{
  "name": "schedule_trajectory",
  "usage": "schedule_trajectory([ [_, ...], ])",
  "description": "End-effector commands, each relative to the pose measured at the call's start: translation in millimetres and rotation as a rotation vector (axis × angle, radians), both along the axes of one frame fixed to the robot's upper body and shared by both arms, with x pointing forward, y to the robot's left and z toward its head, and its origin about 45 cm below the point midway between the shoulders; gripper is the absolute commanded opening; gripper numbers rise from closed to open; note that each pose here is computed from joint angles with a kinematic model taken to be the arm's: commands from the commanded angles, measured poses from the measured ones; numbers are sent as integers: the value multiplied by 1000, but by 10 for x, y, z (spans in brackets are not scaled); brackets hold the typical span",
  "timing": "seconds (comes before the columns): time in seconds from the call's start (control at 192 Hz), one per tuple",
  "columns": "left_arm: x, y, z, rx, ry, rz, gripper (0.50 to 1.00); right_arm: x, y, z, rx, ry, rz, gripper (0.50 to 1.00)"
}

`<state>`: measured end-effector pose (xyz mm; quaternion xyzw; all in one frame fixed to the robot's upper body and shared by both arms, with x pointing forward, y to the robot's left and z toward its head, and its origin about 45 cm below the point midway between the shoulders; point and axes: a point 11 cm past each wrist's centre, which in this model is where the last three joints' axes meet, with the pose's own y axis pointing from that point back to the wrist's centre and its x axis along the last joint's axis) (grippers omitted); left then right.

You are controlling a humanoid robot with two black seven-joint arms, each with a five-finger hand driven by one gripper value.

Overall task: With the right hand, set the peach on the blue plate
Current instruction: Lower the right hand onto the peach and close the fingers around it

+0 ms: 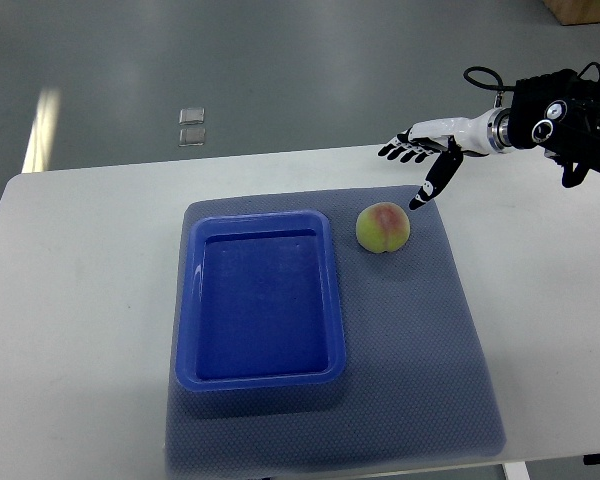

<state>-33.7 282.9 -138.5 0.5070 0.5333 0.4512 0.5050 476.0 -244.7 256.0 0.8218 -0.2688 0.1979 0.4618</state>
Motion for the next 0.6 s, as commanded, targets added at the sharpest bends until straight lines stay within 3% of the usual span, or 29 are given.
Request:
schedule_trajectory([
  [0.0,-2,-11,1,-3,0,0,1000,-58,63,-75,3,13,17,930],
  [0.595,-2,-13,1,-4,2,1,1000,-245,232,-631,34,6,8,928],
])
